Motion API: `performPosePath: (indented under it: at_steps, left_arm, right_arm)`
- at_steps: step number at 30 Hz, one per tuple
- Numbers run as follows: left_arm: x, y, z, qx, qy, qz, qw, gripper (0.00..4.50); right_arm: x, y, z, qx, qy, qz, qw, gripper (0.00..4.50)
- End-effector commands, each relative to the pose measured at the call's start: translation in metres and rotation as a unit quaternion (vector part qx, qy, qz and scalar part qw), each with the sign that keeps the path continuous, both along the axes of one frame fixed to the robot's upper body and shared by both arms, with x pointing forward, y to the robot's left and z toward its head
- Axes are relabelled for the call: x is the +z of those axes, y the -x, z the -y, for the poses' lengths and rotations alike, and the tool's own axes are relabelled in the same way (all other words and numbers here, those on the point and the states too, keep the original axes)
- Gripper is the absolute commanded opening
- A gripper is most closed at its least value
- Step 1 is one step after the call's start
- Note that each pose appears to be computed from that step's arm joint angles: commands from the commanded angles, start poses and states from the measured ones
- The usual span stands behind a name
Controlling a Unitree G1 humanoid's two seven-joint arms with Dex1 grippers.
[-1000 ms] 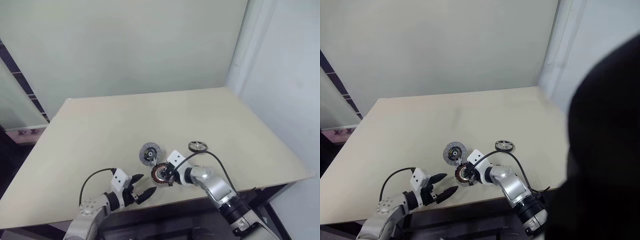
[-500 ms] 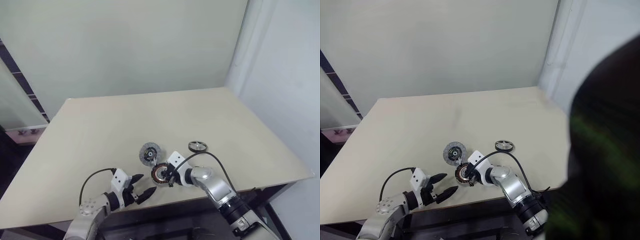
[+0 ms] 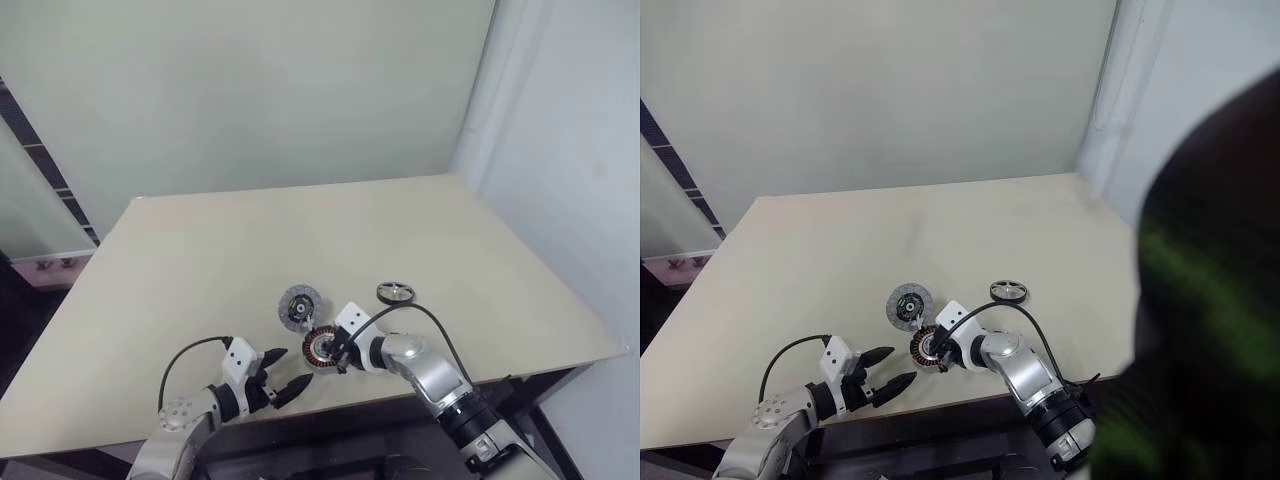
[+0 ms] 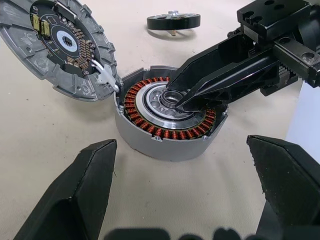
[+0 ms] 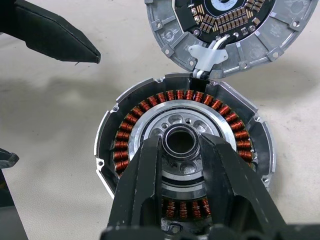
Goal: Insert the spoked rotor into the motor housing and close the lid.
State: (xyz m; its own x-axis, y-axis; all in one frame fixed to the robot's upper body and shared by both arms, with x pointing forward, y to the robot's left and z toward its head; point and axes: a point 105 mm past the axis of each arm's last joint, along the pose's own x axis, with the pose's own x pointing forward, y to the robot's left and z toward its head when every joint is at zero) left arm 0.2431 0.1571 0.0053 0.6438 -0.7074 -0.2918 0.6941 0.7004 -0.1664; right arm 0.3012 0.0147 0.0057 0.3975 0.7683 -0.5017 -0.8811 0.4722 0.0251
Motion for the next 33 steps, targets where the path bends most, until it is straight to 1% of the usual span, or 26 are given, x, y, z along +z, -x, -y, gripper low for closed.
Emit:
performPosePath:
  at_steps: [1,33]
  left_arm:
    - [0.0086,-0.0038,0.0029,-0.008,0.002,0.020,1.000,4.50]
    - [0.0087,-0.0045,0.0058,-0.011,0.003,0.021,1.000,4.50]
  right_arm:
    - [0.0110,-0.0066,-0.0025,-0.003,-0.013,0.020,1.000,0.81]
    - [0.0070,-0.0056,0.0002,-0.002,-0.004,0.013,1.000,0.81]
